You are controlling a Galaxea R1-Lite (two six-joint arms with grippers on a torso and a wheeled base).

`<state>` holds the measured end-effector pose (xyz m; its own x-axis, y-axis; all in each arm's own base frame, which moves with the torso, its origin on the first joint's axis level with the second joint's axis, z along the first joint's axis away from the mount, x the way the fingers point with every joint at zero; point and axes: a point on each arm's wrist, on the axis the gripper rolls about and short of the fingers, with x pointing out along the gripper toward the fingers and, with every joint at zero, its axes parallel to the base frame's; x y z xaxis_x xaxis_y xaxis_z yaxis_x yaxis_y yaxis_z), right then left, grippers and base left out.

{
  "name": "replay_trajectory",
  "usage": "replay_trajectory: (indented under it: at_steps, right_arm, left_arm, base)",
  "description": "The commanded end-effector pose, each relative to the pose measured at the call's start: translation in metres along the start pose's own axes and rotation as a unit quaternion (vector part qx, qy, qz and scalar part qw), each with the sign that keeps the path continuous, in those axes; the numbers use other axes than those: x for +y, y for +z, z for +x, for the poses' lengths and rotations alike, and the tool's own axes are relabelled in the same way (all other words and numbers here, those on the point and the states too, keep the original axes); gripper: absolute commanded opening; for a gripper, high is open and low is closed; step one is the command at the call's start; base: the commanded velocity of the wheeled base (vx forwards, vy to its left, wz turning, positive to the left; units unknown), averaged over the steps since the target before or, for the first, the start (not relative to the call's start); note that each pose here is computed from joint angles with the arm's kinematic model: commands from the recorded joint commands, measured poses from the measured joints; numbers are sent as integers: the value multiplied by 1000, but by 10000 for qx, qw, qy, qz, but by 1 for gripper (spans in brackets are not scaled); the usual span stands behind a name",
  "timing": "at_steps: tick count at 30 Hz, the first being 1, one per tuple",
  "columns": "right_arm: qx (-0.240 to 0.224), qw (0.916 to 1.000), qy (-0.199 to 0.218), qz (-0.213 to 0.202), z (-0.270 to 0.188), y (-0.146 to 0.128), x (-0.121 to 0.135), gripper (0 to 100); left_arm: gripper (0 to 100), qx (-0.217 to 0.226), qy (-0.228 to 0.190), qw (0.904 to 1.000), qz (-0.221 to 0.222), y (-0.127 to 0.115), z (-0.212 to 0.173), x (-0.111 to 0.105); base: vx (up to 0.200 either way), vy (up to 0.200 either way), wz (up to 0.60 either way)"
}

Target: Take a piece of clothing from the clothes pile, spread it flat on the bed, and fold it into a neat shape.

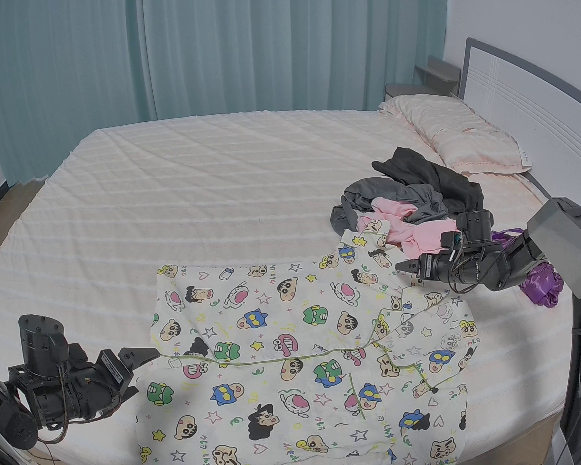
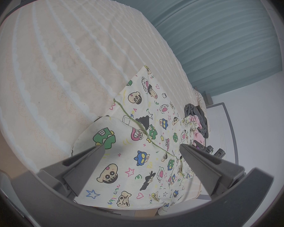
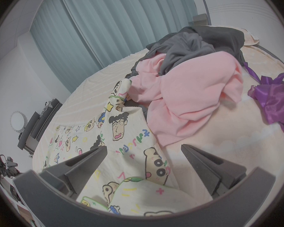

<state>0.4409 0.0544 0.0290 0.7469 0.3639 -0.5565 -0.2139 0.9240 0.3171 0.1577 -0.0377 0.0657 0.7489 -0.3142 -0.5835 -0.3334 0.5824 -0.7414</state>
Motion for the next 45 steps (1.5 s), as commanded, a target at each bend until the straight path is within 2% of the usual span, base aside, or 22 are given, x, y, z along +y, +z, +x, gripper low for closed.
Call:
replay_trajectory:
  at_steps: [1, 5, 6, 13, 18, 19, 28, 35, 36, 45]
  right_arm:
    - [95, 10000, 23, -5, 18, -9, -2, 100]
    - [149, 9999, 65, -13, 26, -13, 0, 100]
    - [146, 9999, 79, -24, 27, -14, 1, 0]
    - [-25, 10000, 83, 17, 26, -7, -2, 0]
    - [-283, 9996, 48, 44, 29, -1, -8, 0]
    - [-441, 9989, 58, 150, 32, 2, -9, 0]
    - [-825, 9958, -254, 302, 47, 8, -16, 0]
    - [-774, 9959, -321, 329, 45, 7, -16, 0]
    - [-788, 9958, -317, 333, 43, 9, -15, 100]
    - [-746, 9958, -355, 385, 3, 14, -9, 100]
  left_arm:
    - [100, 52, 81, 10000, -14, -3, -1, 4]
    - [100, 66, 90, 9999, -16, -3, -1, 4]
    - [100, 91, 77, 9999, -7, -3, -1, 4]
    - [100, 116, 82, 9999, -1, -4, -1, 4]
    - [100, 122, 79, 9999, 4, -4, -1, 4]
    - [100, 116, 82, 9999, -1, -4, -1, 4]
    - [100, 112, 76, 9999, 5, -4, -1, 4]
    - [100, 116, 82, 9999, -1, -4, -1, 4]
    - [100, 122, 79, 9999, -4, -4, -1, 4]
    - [100, 67, 15, 10000, -53, -4, -3, 2]
  base:
    - [0, 0, 0]
    - [0, 0, 0]
    - [0, 0, 0]
    - [0, 0, 0]
    - [0, 0, 0]
    - [0, 0, 0]
    - [0, 0, 0]
    - [0, 0, 0]
    - [0, 0, 0]
    - [0, 0, 0]
